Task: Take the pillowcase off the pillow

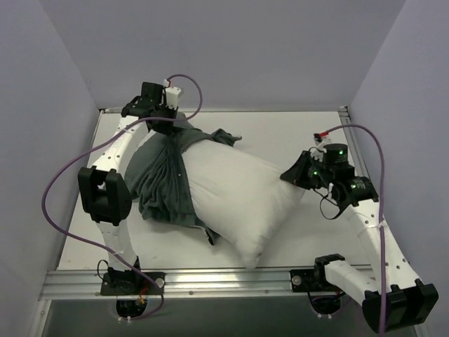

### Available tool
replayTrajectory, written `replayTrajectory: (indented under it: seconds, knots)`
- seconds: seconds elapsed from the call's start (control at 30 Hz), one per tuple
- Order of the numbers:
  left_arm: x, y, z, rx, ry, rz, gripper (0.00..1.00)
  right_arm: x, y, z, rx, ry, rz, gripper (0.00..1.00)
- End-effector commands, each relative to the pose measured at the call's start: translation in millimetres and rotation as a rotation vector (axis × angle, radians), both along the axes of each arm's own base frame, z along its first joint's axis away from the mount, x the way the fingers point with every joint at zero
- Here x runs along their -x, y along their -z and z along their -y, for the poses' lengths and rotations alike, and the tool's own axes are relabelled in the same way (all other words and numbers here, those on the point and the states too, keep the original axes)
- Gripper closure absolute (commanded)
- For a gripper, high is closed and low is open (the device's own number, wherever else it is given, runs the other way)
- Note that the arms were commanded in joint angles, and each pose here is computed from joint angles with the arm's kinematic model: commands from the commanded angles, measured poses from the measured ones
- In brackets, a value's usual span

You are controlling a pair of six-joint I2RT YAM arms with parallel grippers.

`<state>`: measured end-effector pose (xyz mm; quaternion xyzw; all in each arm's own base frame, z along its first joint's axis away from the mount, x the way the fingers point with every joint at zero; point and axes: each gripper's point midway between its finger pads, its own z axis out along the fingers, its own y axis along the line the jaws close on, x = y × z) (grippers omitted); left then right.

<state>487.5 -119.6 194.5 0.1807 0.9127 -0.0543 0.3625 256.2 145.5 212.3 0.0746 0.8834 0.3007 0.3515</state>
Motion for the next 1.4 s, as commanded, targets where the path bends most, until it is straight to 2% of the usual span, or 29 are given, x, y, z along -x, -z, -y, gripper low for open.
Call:
replayTrajectory:
  seconds: [0.0, 0.1, 0.17, 0.2, 0.33, 0.57, 0.63, 0.7, 0.77, 0.8, 0.87, 0.93, 0.97, 1.0, 1.07, 1.13, 1.2, 1.23, 1.37]
  knots:
    - [-46.0, -21.2, -98.9, -0.168, -0.235, 0.148, 0.98, 13.7, -7.2, 65.4, 0.140, 0.079, -0.068, 1.00]
    - [-45.9, -15.6, -138.0, -0.210, -0.284, 0.140, 0.98, -7.7, -32.8, 110.4, 0.193, 0.202, -0.033, 1.00]
    - [-44.1, -12.7, -153.5, -0.240, -0.289, 0.140, 0.98, -23.3, -52.8, 124.0, 0.206, 0.268, 0.007, 1.00]
    - [-38.2, -5.8, -180.7, -0.258, -0.332, 0.126, 0.98, -29.8, -60.9, 134.9, 0.209, 0.309, 0.028, 1.00]
    - [-24.1, 10.0, -211.1, -0.297, -0.342, 0.099, 0.98, -48.1, -83.1, 152.5, 0.240, 0.358, 0.062, 1.00]
    - [-12.5, 23.2, -263.1, -0.303, -0.404, 0.069, 0.98, -49.4, -126.9, 168.5, 0.321, 0.412, 0.132, 1.00]
    - [-6.9, 26.0, -266.8, -0.295, -0.389, 0.052, 0.98, -51.2, -123.4, 168.2, 0.322, 0.405, 0.121, 1.00]
    - [1.9, 28.3, -236.7, -0.190, -0.275, 0.037, 0.98, -52.7, -113.3, 165.7, 0.305, 0.398, 0.101, 1.00]
    - [9.5, 28.7, -194.0, -0.089, -0.161, 0.032, 0.98, -55.8, -96.3, 140.1, 0.203, 0.312, 0.081, 1.00]
    - [21.7, 31.5, -178.9, -0.068, -0.133, 0.017, 0.98, -56.5, -90.2, 129.5, 0.172, 0.295, 0.066, 0.91]
    - [31.5, 32.8, -153.0, -0.023, -0.100, 0.008, 0.98, -59.2, -74.0, 112.9, 0.165, 0.307, 0.030, 0.61]
    - [40.7, 32.7, -129.6, 0.030, -0.074, 0.007, 0.98, -56.0, -62.2, 73.6, 0.151, 0.221, 0.017, 0.18]
    - [42.3, 33.7, -125.1, 0.042, -0.073, 0.003, 0.98, -57.8, -47.1, 56.3, 0.091, 0.203, -0.005, 0.05]
    - [43.1, 32.3, -123.6, 0.046, -0.076, 0.007, 0.98, -53.3, -40.9, 29.9, 0.054, 0.136, -0.005, 0.00]
    - [43.3, 34.4, -123.3, 0.045, -0.082, 0.001, 0.98, -56.7, -27.5, -6.8, -0.031, 0.083, 0.008, 0.00]
    - [41.9, 38.9, -128.5, 0.025, -0.093, -0.007, 0.98, -57.2, -17.1, -44.9, -0.048, -0.010, 0.025, 0.00]
    - [40.9, 42.2, -130.0, 0.015, -0.096, -0.017, 0.98, -79.6, -21.1, -55.0, -0.044, -0.019, 0.097, 0.00]
    - [39.4, 40.5, -130.7, 0.011, -0.096, -0.014, 0.98, -95.3, -7.2, -53.8, -0.010, -0.004, 0.079, 0.00]
    - [39.7, 38.8, -127.1, 0.022, -0.088, -0.018, 0.98, -152.5, -13.8, -36.9, 0.056, 0.028, 0.112, 0.00]
